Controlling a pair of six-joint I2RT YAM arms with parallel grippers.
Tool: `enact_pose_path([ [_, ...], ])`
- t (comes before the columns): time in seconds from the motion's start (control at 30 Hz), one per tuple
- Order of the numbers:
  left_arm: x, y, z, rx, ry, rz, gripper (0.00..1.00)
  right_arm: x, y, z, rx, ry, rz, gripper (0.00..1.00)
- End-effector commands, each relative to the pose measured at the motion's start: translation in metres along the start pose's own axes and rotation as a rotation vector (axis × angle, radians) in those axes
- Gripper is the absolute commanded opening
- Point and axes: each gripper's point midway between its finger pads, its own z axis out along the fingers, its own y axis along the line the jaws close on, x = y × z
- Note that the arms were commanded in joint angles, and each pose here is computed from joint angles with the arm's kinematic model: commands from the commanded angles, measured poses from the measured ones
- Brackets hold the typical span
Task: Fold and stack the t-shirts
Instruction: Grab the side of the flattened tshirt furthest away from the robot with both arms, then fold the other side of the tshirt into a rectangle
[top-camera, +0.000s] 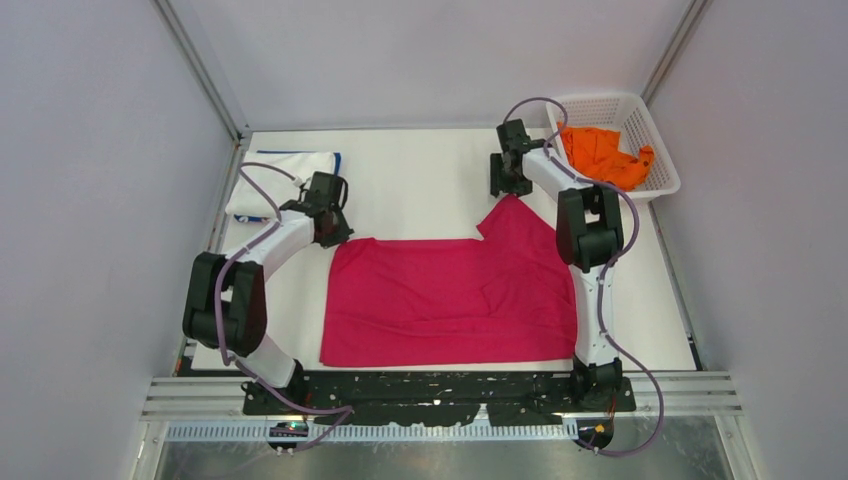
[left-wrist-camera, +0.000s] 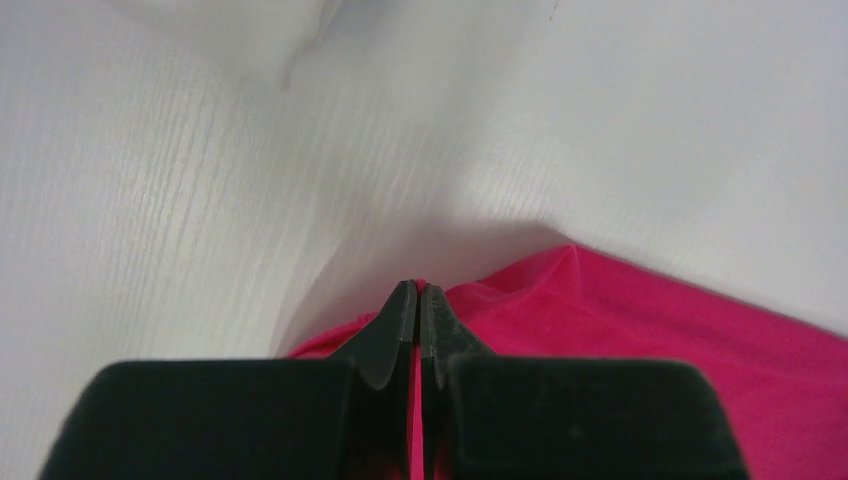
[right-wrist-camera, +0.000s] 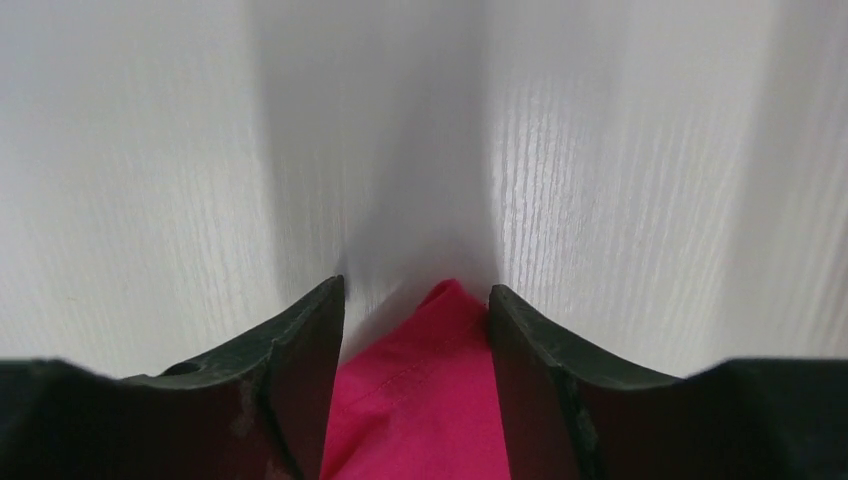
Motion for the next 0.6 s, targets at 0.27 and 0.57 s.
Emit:
enact_pose_path([
  [0.27,-0.016,-0.006,-0.018,0.05,-0.078,-0.011,0.0,-0.018,-0.003,-0.044,0.005,-0.138,-0.009,0.06],
  [0.57,-0.009,-0.007,-0.029,0.094,-0.101,-0.015,0.0,-0.006,-0.007,-0.111,-0.028,-0.297,-0.03,0.05],
])
